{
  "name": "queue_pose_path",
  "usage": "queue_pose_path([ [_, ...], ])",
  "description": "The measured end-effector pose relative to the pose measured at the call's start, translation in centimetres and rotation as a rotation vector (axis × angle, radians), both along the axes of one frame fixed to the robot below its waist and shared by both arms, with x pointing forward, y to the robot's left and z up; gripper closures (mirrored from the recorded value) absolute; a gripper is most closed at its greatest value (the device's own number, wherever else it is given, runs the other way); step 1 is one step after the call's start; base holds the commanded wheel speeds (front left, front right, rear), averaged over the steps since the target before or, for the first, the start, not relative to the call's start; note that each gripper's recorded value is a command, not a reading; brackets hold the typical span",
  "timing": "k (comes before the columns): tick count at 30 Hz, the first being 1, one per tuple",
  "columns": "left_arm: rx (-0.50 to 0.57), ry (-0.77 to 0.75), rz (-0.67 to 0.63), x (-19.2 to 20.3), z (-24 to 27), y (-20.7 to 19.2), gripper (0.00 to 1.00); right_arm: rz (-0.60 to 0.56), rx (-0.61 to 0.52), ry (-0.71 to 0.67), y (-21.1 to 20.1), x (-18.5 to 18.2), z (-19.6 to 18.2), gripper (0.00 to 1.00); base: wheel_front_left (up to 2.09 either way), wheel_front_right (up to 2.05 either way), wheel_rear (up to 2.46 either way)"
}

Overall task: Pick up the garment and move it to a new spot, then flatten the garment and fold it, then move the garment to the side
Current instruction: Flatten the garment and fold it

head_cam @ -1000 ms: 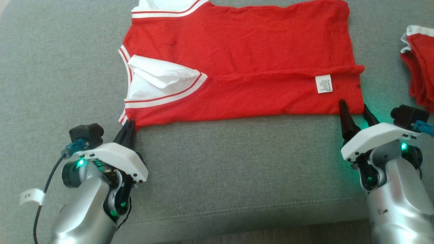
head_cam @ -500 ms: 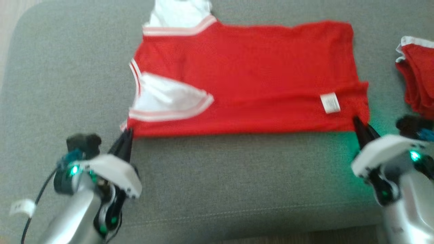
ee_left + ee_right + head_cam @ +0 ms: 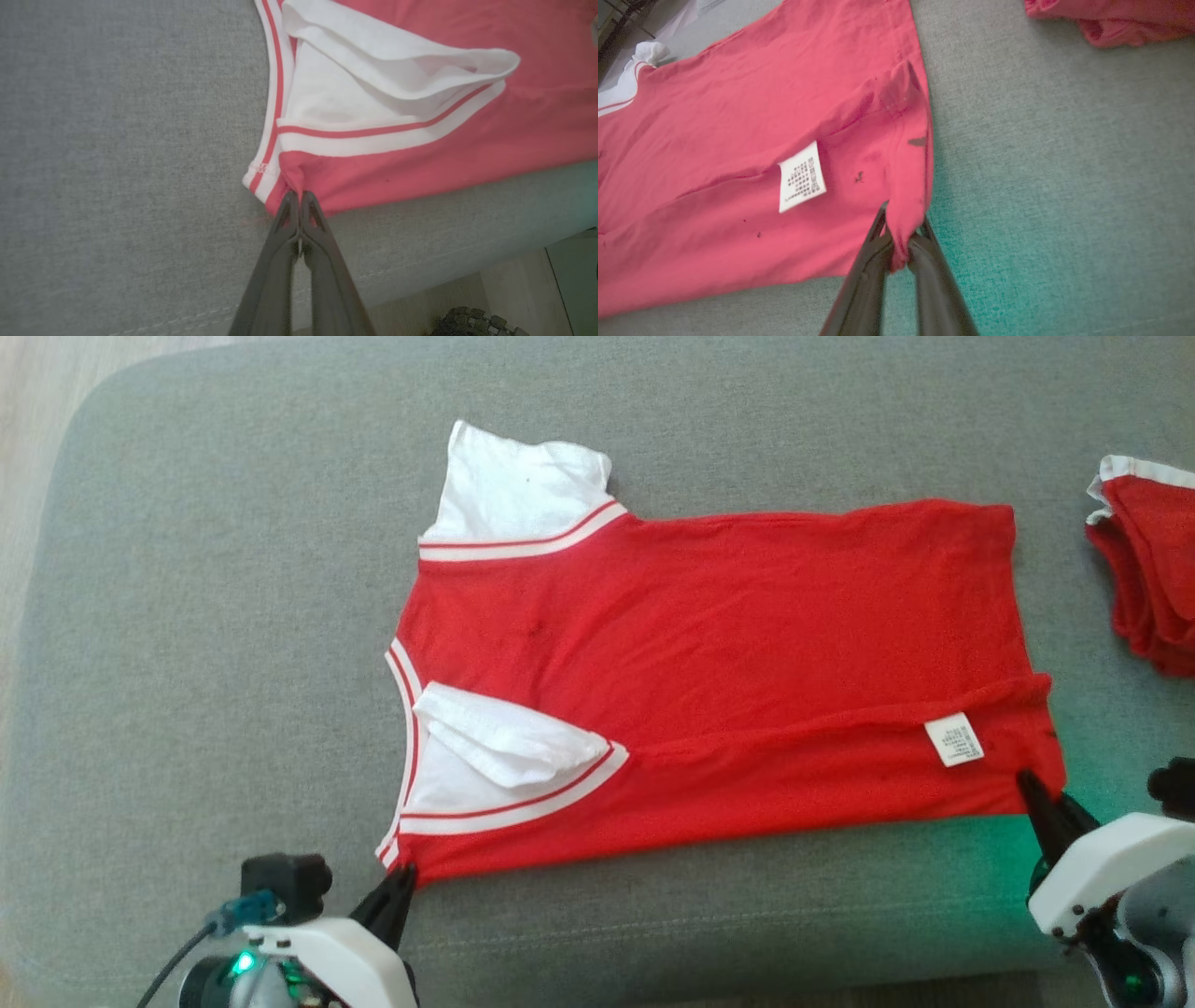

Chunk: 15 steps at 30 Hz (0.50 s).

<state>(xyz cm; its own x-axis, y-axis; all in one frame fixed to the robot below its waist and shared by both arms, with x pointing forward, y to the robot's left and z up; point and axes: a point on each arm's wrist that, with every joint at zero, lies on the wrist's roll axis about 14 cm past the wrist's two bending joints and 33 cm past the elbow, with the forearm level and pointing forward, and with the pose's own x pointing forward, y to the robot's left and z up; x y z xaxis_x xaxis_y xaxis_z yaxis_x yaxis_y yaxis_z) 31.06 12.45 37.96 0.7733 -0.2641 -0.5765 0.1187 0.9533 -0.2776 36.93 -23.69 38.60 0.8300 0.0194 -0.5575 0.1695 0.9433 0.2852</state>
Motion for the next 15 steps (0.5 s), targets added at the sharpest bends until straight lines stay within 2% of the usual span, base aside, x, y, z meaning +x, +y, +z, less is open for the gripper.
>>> queue_pose_path([
  [1, 0.002, 0.012, 0.002, -0.3, -0.2, 0.0, 1.00, -0.005, 0.006, 0.001, 0.0, -0.1, 0.0, 0.23, 0.00, 0.00, 0.00],
  [2, 0.004, 0.021, 0.006, -0.5, -0.3, 0.0, 1.00, -0.012, 0.010, -0.006, 0.0, 0.0, 0.2, 0.00, 0.00, 0.00, 0.00],
  [3, 0.003, 0.023, 0.009, -0.5, -0.3, 0.0, 0.31, -0.021, 0.013, -0.015, -0.1, 0.0, 0.4, 0.00, 0.00, 0.00, 0.00],
  [4, 0.006, 0.024, 0.013, -0.5, -0.3, 0.1, 0.00, -0.030, 0.013, -0.026, -0.2, 0.1, 0.7, 0.00, 0.00, 0.00, 0.00],
  [10, 0.028, -0.018, 0.018, 1.0, 0.9, 0.4, 0.00, -0.094, -0.057, -0.148, -2.3, 0.9, 3.5, 0.00, 0.00, 0.00, 0.00],
  [15, 0.046, -0.263, -0.013, 8.1, 7.1, 0.5, 0.00, -0.076, -0.053, -0.222, -0.9, 1.8, 5.2, 0.00, 0.00, 0.00, 0.00],
])
